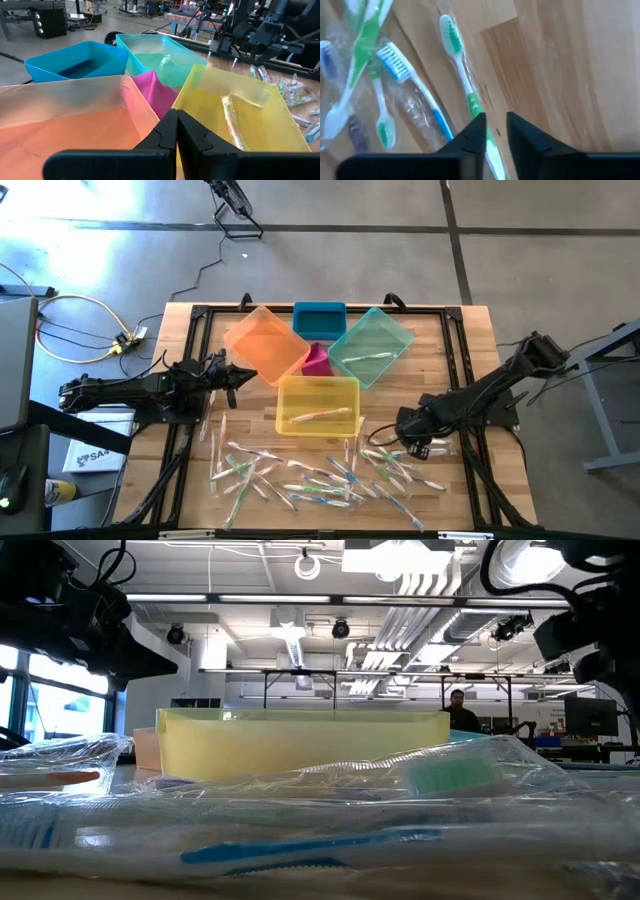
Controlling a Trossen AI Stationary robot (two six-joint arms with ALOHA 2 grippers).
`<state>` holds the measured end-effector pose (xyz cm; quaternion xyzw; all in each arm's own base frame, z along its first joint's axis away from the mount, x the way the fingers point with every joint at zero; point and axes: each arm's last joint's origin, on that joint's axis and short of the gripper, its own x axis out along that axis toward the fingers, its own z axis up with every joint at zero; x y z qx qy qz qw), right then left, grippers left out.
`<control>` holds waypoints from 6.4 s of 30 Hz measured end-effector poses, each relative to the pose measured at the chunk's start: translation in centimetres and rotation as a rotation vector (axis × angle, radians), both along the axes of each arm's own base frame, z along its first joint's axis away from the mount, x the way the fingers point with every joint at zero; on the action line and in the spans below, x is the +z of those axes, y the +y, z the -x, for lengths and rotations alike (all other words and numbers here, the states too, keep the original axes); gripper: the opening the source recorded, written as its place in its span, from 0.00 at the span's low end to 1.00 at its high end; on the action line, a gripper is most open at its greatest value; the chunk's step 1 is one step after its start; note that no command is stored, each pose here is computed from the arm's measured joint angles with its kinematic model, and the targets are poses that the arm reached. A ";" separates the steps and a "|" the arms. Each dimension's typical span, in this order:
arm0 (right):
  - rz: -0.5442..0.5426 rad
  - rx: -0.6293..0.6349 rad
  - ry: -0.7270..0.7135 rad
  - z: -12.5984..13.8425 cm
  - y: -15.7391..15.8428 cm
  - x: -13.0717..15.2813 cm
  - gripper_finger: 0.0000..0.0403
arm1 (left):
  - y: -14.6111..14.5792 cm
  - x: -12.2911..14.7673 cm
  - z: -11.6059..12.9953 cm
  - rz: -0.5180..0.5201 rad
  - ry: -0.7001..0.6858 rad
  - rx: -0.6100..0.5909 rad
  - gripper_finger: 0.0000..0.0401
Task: Pick & Place Toothbrushes
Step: Put the green toothbrush into the green bin, then put the blue toothbrush into the blue bin
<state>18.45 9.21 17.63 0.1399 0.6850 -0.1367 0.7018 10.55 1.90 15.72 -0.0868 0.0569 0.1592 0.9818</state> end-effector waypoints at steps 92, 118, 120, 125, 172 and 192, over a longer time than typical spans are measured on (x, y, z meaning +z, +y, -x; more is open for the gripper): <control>0.399 0.149 -0.171 -3.0 -4.1 4.0 0.00 | 0.0 0.0 0.0 -0.024 0.007 -0.005 0.00; 0.800 0.347 -0.547 -9.7 -13.6 12.7 0.01 | 0.0 0.0 0.0 -0.024 0.007 -0.005 0.00; 0.806 0.351 -0.545 -10.0 -14.4 12.5 0.01 | 0.0 0.0 0.0 -0.024 0.007 -0.005 0.00; 0.808 0.383 -0.464 -10.9 -16.2 11.0 0.01 | 0.0 0.0 0.0 -0.024 0.008 -0.005 0.00; 0.428 0.479 -0.080 -10.6 -23.1 -0.9 0.01 | 0.0 0.0 0.0 -0.024 0.008 -0.005 0.00; 0.546 0.480 -0.024 -11.1 -22.6 -0.6 0.27 | 0.0 0.0 0.0 -0.024 0.008 -0.005 0.00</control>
